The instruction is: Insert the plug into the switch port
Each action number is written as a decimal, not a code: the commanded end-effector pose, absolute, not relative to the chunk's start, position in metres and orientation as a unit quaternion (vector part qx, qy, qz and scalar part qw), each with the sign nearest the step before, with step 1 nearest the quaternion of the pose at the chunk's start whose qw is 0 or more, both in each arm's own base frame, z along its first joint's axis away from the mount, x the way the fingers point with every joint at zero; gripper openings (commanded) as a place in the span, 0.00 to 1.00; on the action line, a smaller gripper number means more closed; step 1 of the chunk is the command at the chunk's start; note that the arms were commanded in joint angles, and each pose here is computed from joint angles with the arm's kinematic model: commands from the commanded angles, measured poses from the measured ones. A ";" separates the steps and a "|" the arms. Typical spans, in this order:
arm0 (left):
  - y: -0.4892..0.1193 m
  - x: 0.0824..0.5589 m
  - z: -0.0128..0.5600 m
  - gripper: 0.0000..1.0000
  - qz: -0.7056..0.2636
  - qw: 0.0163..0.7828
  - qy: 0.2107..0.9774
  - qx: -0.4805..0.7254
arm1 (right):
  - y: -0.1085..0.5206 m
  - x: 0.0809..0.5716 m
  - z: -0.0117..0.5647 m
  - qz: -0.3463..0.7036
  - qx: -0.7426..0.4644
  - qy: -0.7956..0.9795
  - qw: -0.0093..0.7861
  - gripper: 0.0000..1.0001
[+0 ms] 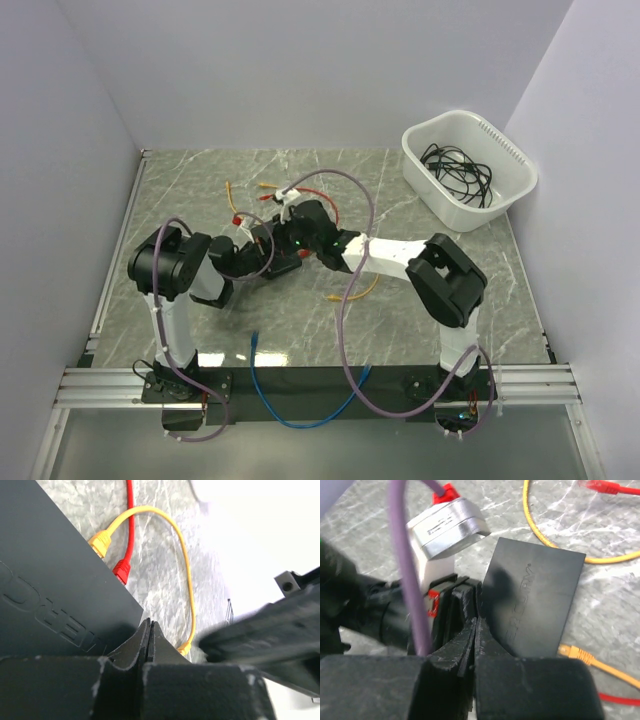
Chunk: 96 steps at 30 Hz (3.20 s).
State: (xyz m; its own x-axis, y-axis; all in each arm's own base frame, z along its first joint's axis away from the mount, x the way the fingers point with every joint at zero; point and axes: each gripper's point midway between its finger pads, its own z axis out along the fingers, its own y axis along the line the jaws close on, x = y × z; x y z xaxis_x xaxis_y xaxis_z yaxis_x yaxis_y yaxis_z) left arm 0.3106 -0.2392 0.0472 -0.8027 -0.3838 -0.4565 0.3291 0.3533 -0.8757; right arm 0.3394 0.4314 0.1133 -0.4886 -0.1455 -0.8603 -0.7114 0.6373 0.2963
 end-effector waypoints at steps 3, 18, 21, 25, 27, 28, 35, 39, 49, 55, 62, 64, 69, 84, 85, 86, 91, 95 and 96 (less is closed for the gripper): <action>-0.225 0.298 -0.010 0.01 -0.492 0.241 0.835 -0.044 | 0.424 0.327 0.149 0.357 -0.263 0.766 0.465 0.00; -0.207 0.306 0.008 0.32 -0.461 0.279 0.840 -0.059 | 0.322 0.367 0.141 0.252 -0.085 0.843 0.468 0.25; -0.204 0.308 0.017 0.39 -0.454 0.289 0.840 -0.063 | 0.319 0.364 0.129 0.243 -0.082 0.854 0.452 0.33; -0.188 0.320 0.022 0.56 -0.412 0.317 0.848 -0.104 | 0.318 0.363 0.112 0.244 -0.072 0.868 0.426 0.50; -0.182 0.323 0.026 0.61 -0.398 0.325 0.850 -0.117 | 0.324 0.361 0.103 0.255 -0.074 0.874 0.408 0.53; -0.179 0.325 0.027 0.62 -0.392 0.329 0.850 -0.121 | 0.326 0.361 0.101 0.258 -0.076 0.875 0.402 0.56; -0.158 0.336 0.026 0.67 -0.380 0.335 0.849 -0.153 | 0.343 0.353 0.070 0.273 -0.091 0.894 0.343 0.58; -0.155 0.340 0.017 0.66 -0.383 0.326 0.849 -0.161 | 0.348 0.351 0.062 0.282 -0.091 0.896 0.331 0.58; -0.152 0.351 0.013 0.65 -0.379 0.321 0.850 -0.177 | 0.367 0.370 0.073 0.293 -0.093 0.891 0.335 0.58; -0.144 0.354 0.008 0.64 -0.354 0.313 0.859 -0.199 | 0.374 0.368 0.055 0.302 -0.090 0.895 0.315 0.59; -0.121 0.344 0.018 0.63 -0.299 0.337 0.860 -0.238 | 0.374 0.355 0.038 0.313 -0.085 0.898 0.298 0.58; -0.111 0.344 0.021 0.63 -0.273 0.350 0.861 -0.250 | 0.376 0.352 0.035 0.312 -0.088 0.899 0.295 0.58; -0.098 0.342 0.026 0.64 -0.242 0.365 0.861 -0.260 | 0.381 0.347 0.029 0.310 -0.092 0.901 0.288 0.58; -0.128 0.377 0.020 0.60 -0.303 0.347 0.863 -0.209 | 0.403 0.290 0.029 0.308 -0.129 0.905 0.262 0.58; -0.130 0.377 0.020 0.59 -0.308 0.344 0.863 -0.205 | 0.404 0.288 0.031 0.310 -0.130 0.905 0.260 0.58; -0.132 0.378 0.020 0.59 -0.312 0.344 0.863 -0.200 | 0.406 0.288 0.037 0.315 -0.131 0.903 0.262 0.58; -0.144 0.377 0.016 0.56 -0.334 0.330 0.867 -0.168 | 0.417 0.275 0.053 0.337 -0.142 0.894 0.258 0.58; -0.154 0.378 0.018 0.56 -0.351 0.326 0.865 -0.151 | 0.431 0.265 0.063 0.362 -0.153 0.885 0.252 0.58; -0.156 0.378 0.016 0.56 -0.351 0.321 0.867 -0.148 | 0.433 0.263 0.064 0.365 -0.155 0.884 0.247 0.58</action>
